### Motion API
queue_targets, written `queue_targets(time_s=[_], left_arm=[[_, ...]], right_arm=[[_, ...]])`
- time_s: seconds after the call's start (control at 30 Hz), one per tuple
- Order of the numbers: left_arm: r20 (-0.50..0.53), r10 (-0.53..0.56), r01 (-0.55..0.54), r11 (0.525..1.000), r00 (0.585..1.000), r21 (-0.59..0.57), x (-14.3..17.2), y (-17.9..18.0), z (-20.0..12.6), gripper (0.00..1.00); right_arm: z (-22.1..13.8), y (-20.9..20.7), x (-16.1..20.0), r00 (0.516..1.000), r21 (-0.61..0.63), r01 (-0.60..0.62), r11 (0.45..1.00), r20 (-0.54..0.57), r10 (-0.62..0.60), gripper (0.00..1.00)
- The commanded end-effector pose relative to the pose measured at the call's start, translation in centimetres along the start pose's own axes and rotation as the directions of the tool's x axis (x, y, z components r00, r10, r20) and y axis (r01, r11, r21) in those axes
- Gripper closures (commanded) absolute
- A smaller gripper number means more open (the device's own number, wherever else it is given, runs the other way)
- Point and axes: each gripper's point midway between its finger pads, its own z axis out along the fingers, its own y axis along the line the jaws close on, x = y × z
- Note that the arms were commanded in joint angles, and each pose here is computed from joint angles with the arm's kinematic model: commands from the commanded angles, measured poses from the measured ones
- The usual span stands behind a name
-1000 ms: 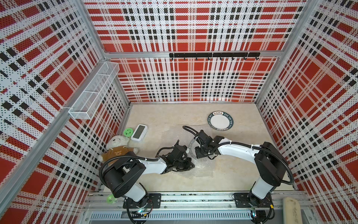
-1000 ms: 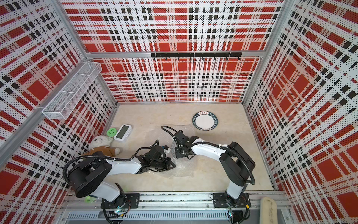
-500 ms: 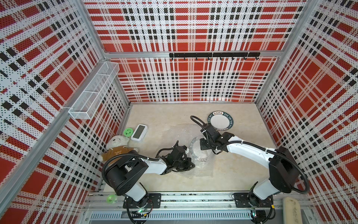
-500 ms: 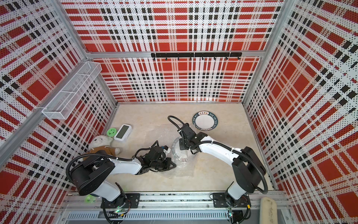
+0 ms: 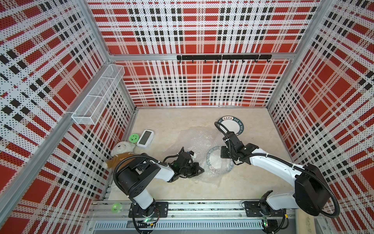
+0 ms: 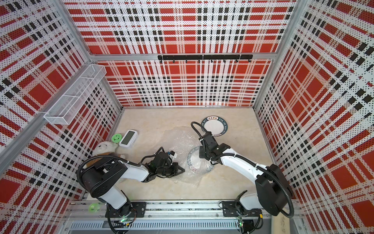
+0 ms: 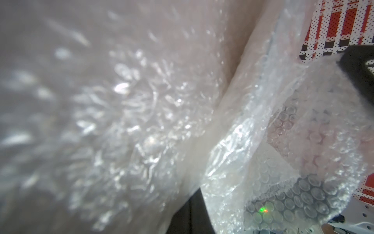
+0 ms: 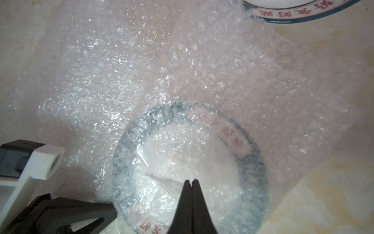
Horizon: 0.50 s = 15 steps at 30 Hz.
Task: Unpack dinner plates from bubble wrap
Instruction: Unwrap the bubble wrap.
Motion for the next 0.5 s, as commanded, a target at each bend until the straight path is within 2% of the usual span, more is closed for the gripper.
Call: queue_targets(time_s=[0.0, 0.2, 0.3, 0.47], left_arm=[[-0.017, -0.128, 0.125, 0.982, 0.992, -0.139, 2.0, 4.9, 0.0, 1.0], [0.001, -0.134, 0.133, 0.986, 0.991, -0.096, 1.8, 4.4, 0.1, 1.0], [0.007, -0.082, 0.082, 0.989, 0.997, -0.122, 1.5, 3.7, -0.3, 1.0], [0.019, -0.01, 0.012, 0.992, 1.0, -0.129, 1.0, 2.1, -1.1, 1.0]], right_arm=[[-0.1, -0.6, -2.0, 0.997, 0.01, -0.029, 1.0, 0.07, 0.028, 1.0], [-0.1, -0.7, -3.7, 0.996, 0.016, -0.022, 1.0, 0.089, 0.021, 1.0], [-0.1, 1.8, -3.6, 0.997, -0.103, 0.025, 0.994, 0.077, -0.017, 0.97], [-0.9, 4.2, -3.0, 0.988, -0.167, 0.155, 0.974, 0.049, -0.148, 0.59]])
